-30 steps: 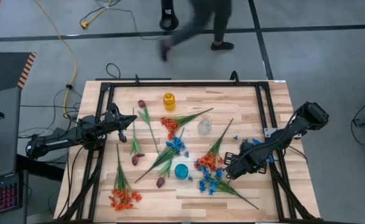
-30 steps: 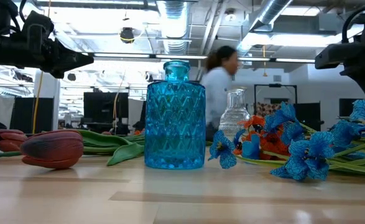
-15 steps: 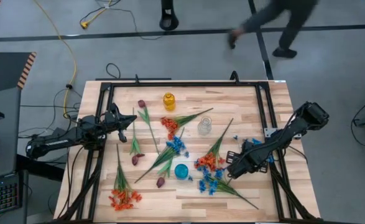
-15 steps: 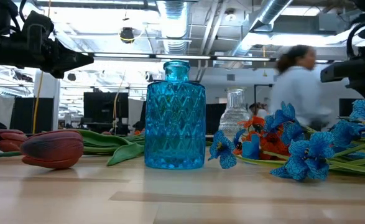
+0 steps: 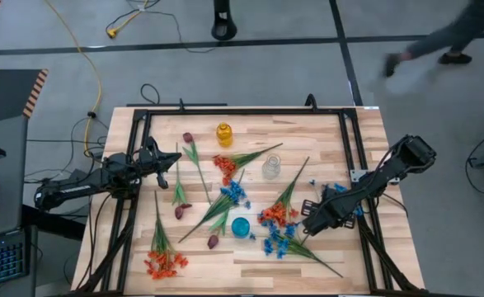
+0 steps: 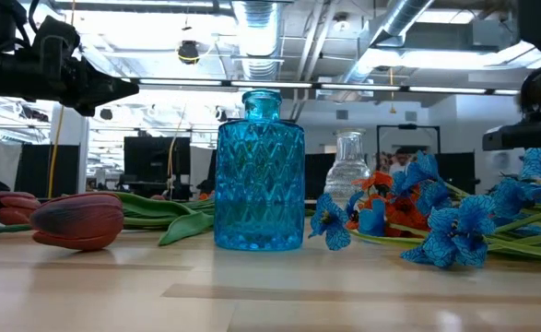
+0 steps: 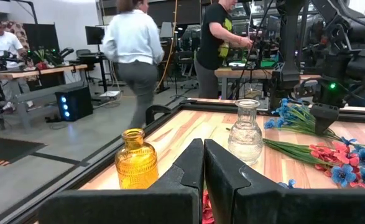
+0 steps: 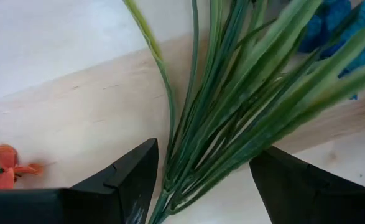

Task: Sort flowers into vase by color
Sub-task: Put the right blue flowers into the transparent vase

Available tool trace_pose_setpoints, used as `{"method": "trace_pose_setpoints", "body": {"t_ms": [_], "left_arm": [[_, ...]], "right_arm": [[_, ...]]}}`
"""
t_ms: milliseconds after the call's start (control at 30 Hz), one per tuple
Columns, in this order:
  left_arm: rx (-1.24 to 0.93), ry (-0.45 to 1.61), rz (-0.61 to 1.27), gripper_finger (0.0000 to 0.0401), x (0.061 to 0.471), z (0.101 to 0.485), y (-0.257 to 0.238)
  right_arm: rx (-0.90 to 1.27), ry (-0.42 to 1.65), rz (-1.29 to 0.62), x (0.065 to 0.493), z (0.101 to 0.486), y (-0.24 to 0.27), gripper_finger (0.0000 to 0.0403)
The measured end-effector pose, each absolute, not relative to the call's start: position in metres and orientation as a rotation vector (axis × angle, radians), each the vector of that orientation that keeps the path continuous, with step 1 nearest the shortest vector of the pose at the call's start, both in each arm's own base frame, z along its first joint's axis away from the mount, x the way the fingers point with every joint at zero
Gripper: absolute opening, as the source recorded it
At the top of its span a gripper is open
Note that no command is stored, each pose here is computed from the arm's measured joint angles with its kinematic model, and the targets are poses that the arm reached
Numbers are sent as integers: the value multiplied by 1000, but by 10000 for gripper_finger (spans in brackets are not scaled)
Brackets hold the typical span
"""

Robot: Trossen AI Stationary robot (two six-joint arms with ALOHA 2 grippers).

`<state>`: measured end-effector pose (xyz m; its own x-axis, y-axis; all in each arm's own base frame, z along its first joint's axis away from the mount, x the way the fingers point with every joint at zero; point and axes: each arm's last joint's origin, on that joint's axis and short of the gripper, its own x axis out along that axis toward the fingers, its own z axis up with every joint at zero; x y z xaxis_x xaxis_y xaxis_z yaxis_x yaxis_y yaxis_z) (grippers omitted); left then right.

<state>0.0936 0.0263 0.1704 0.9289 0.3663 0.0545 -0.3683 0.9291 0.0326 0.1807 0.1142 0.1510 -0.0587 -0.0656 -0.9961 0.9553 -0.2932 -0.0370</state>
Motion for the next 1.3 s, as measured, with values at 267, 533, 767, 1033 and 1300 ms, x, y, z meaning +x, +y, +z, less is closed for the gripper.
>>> {"method": "trace_pose_setpoints", "body": {"t_ms": [267,533,767,1033,1300], "left_arm": [[43,-48,377,0,94,170,26],[43,-48,377,0,94,170,26],[43,-48,377,0,94,171,26],[43,-48,377,0,94,170,26],[43,-47,377,0,94,170,26]], "right_arm": [[1347,1064,-1501,180,151,114,276],[1325,1066,-1520,179,150,113,276],[1254,1086,-1557,187,129,118,275],[1226,1076,-1571,192,133,120,198],[1179,1032,-1545,191,138,118,45]]}}
